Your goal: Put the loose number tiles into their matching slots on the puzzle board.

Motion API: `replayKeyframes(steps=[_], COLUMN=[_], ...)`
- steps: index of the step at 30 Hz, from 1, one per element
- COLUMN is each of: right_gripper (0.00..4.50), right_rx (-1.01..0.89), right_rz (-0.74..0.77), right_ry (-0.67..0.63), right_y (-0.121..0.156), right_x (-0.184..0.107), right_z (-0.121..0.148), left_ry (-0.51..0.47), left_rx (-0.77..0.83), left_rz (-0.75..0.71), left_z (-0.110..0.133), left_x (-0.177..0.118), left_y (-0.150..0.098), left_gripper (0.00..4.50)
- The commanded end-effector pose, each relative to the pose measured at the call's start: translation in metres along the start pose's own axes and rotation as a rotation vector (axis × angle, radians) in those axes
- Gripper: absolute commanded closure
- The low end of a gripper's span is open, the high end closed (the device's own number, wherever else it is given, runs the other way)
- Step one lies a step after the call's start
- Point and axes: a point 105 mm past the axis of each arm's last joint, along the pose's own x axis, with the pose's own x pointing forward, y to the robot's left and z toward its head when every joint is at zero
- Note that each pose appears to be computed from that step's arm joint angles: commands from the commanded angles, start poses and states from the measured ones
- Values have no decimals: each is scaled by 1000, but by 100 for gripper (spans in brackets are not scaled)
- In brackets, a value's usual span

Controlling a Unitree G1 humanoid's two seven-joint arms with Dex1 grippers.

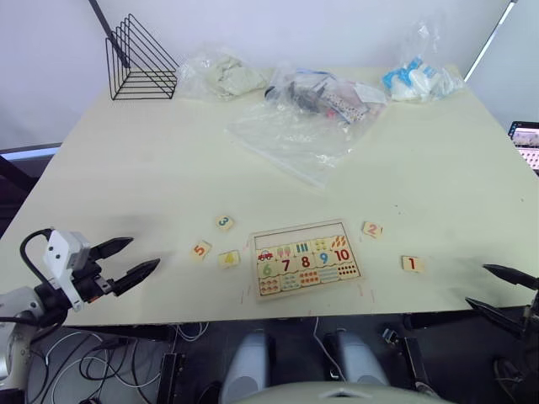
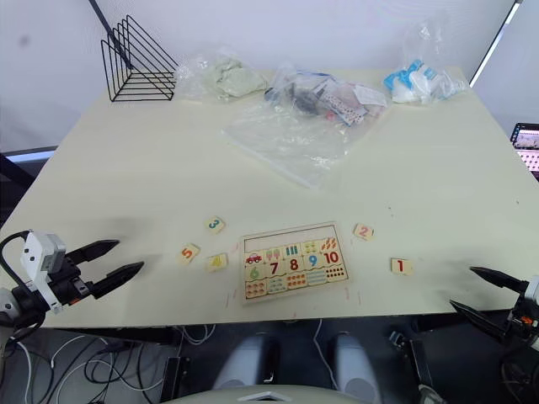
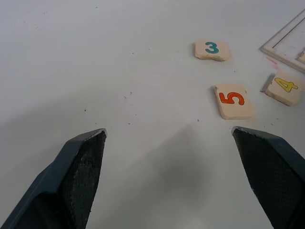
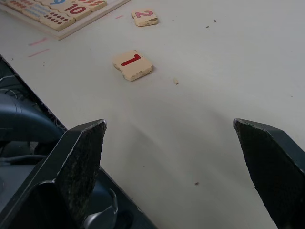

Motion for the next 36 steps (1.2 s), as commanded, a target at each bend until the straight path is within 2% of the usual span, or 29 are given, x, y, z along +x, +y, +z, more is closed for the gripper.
replayKeyframes(steps=[1, 11, 18, 21, 24, 28, 36], right_gripper=[3, 3, 3, 3, 3, 3, 3], right_rx=[-59, -107, -124, -133, -144, -153, -196], right_rz=[-23, -41, -14, 22, 51, 116, 244], right_ry=[-34, -66, -68, -74, -72, -67, -31], right_y=[-6, -17, -16, -14, -13, -11, -10], right_x=[-2, 3, 7, 11, 15, 21, 33], right_z=[10, 16, 18, 21, 24, 28, 35], left_ry=[-10, -77, -73, -123, -121, -155, -140], left_rx=[26, 57, 80, 120, 138, 170, 262], left_rz=[-8, 16, -29, -104, -215, -415, -610], left_z=[6, 13, 9, 16, 16, 21, 29], left_x=[0, 6, 3, 4, 2, -3, -1], left_y=[1, 3, -1, -4, -9, -19, -34], left_gripper=[0, 0, 0, 0, 0, 0, 0])
